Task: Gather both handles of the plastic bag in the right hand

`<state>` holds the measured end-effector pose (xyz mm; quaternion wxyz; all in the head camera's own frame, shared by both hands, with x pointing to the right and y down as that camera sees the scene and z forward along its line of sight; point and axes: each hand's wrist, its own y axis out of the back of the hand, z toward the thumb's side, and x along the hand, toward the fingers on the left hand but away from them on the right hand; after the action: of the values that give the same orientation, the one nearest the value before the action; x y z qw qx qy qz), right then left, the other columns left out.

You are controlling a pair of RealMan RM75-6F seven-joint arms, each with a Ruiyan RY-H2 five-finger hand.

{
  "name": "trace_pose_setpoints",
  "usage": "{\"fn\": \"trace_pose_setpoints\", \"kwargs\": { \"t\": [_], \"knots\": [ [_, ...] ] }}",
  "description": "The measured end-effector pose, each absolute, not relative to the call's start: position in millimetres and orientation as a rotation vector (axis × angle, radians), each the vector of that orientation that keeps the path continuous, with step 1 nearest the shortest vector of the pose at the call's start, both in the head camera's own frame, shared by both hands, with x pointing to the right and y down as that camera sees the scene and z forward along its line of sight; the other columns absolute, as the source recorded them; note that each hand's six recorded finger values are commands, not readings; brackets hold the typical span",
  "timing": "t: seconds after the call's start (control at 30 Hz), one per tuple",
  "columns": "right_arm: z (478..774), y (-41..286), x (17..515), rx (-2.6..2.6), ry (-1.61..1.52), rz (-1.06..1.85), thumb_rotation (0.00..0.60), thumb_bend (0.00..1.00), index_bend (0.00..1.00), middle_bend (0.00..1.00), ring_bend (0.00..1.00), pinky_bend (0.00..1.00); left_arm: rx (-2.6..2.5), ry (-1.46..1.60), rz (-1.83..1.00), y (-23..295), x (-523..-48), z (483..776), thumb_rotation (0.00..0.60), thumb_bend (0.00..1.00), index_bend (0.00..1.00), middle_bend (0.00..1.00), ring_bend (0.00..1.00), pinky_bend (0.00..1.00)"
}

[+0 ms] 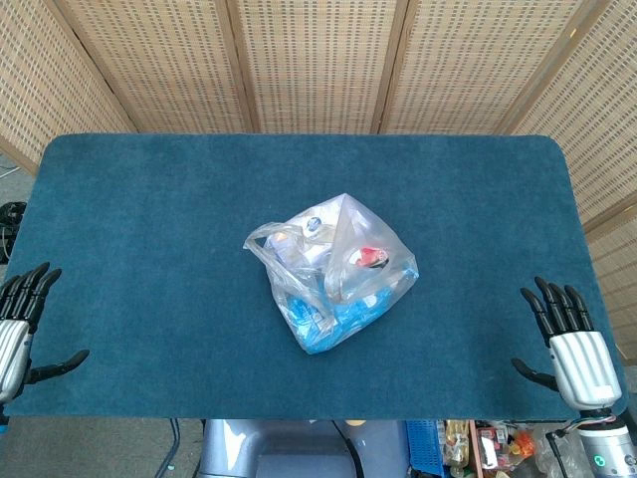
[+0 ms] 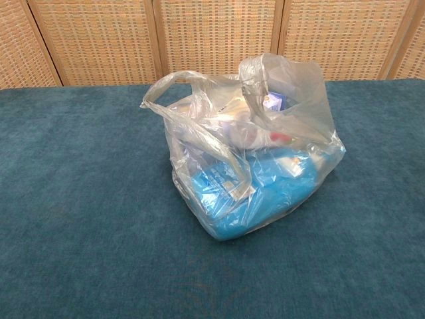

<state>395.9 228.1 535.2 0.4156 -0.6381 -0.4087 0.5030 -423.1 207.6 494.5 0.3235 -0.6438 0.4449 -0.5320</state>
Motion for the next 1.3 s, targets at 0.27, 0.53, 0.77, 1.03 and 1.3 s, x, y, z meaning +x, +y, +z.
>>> {"fn": "trace_pose_setpoints", "kwargs": {
  "t": [0.27,0.53,0.77,1.03,1.3],
  "knots": [
    [538,230,388,-1.667,-1.021,1.239,0.6,0.0,0.05,0.0,0.0,0.0,-1.69,1.179,-1.387,204,-424,493,0.6,0.05,0.0,0.0,0.0,0.0],
    [555,225,362,-1.996,-1.029,1.135,0.6,0.0,0.06,0.0,0.0,0.0,-1.685,1.216,-1.371,203,-430,489,0.6,0.05,0.0,0.0,0.0,0.0],
    [577,205,304,-2.391,-0.866,1.021,0.6,0.07,0.07,0.01,0.0,0.0,-1.691,1.238,-1.383,199,-435,490,0.6,0.05,0.0,0.0,0.0,0.0],
    [586,179,251,-2.517,-0.76,0.968,0.6,0.09,0.07,0.02,0.0,0.0,-1.703,1.246,-1.406,194,-440,494,0.6,0.05,0.0,0.0,0.0,0.0],
    [590,159,219,-2.554,-0.794,0.946,0.6,0.09,0.07,0.03,0.0,0.0,-1.704,1.258,-1.414,190,-443,494,0.6,0.05,0.0,0.0,0.0,0.0]
  ]
}}
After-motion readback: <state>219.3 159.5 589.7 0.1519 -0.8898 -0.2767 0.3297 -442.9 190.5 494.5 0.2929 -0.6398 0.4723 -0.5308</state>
